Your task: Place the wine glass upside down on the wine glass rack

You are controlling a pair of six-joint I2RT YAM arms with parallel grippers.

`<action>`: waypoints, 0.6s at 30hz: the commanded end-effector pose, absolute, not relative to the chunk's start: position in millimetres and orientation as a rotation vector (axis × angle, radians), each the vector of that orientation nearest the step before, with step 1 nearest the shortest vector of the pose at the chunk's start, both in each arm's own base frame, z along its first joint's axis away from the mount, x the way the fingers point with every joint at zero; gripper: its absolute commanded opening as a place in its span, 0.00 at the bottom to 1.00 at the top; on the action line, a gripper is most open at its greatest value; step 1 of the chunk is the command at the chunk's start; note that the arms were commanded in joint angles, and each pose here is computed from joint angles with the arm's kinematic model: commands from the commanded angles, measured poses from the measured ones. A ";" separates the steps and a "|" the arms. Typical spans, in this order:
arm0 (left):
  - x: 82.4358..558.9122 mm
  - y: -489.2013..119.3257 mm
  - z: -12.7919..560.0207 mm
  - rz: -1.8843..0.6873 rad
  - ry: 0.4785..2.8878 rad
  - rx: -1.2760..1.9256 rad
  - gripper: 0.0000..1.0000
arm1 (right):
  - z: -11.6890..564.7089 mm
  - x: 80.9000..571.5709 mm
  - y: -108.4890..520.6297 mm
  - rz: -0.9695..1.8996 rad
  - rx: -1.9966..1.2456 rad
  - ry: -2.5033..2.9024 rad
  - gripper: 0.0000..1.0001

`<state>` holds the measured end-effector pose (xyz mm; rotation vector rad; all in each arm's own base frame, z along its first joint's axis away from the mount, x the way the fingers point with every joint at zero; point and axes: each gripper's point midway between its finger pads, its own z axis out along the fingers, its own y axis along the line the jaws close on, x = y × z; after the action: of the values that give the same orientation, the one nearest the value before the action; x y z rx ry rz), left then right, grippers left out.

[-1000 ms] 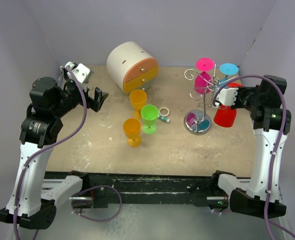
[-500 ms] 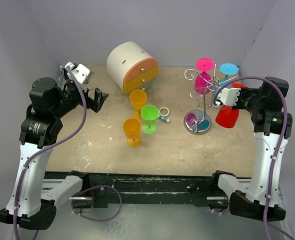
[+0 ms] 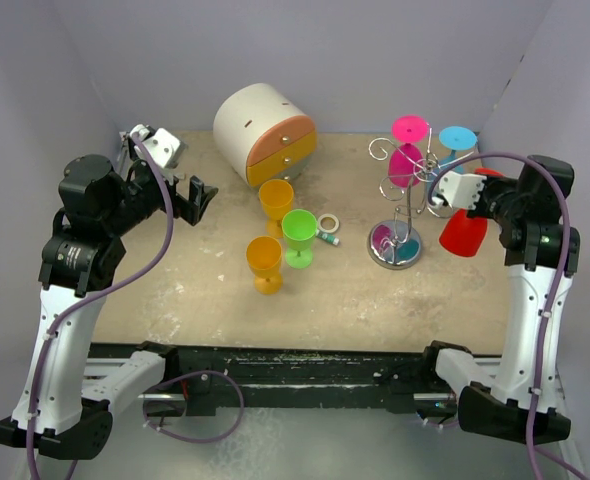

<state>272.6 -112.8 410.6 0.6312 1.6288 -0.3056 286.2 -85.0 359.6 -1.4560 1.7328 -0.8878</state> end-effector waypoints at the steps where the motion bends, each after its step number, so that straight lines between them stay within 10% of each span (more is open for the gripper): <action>1: 273.5 -113.3 424.0 -0.290 1.564 0.648 0.99 | 377.4 295.6 -94.8 -0.974 -1.369 1.710 0.00; 18: 276.3 -114.1 424.4 -0.292 1.565 0.651 0.99 | 375.1 314.4 -66.4 -0.825 -1.436 1.581 0.04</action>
<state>273.6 -112.8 409.8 0.6372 1.6292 -0.3014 307.1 -80.7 364.3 -1.4383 1.6731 -0.8707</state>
